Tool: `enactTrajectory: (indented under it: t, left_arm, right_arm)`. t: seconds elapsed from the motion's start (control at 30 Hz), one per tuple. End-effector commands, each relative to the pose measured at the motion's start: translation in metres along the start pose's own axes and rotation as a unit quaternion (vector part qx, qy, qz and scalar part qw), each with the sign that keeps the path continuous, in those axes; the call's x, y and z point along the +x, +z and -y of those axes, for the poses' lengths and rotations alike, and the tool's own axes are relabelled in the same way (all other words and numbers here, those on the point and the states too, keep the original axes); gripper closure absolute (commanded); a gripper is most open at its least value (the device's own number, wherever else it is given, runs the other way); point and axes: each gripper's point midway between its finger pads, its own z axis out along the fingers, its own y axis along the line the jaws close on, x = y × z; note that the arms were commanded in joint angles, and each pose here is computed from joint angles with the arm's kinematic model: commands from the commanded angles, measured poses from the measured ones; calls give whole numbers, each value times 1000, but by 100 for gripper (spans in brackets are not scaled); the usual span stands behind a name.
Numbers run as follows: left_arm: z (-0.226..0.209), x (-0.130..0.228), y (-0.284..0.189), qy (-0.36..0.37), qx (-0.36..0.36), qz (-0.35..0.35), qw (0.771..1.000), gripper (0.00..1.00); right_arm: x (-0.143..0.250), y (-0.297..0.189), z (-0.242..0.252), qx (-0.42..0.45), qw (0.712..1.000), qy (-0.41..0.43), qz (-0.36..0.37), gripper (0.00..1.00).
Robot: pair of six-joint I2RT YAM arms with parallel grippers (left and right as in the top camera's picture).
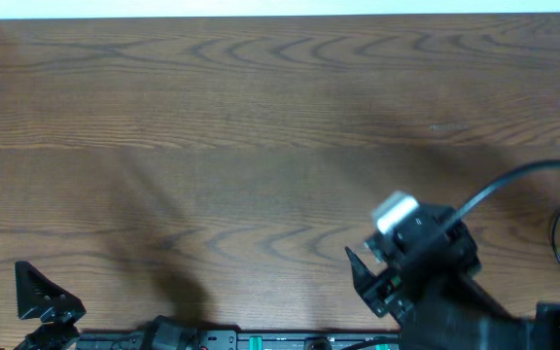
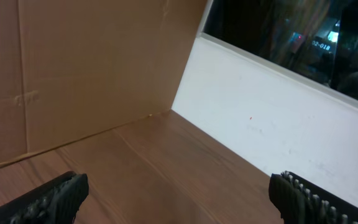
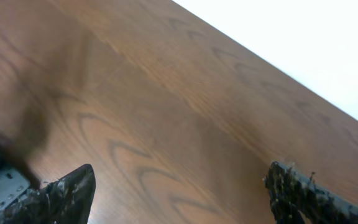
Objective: Untangle cables
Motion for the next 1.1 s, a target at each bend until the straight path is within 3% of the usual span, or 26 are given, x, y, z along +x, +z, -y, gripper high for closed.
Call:
enactTrajectory:
  t: [0.0,0.23,0.37,0.73,0.93,1.07]
  left_arm:
    - [-1,-1,0,4,-3,2,1000,2]
    - [7,2,0,2,20,-7,1000,2]
    - [9,2,0,1,24,-7,1000,2]
    - [12,4,-1,2,35,-12,999,2]
    - [16,6,-1,2,47,-18,999,2]
    - [16,6,-1,2,47,-18,999,2]
  right_arm:
    - [1,0,17,78,994,46,57,15]
    - [9,11,24,152,983,29,97,1]
    - [11,17,21,170,980,8,106,1]
    - [-22,72,-34,79,988,-97,93,1]
    - [-31,118,-2,76,993,-67,61,1]
    - [-44,141,39,96,993,9,72,1]
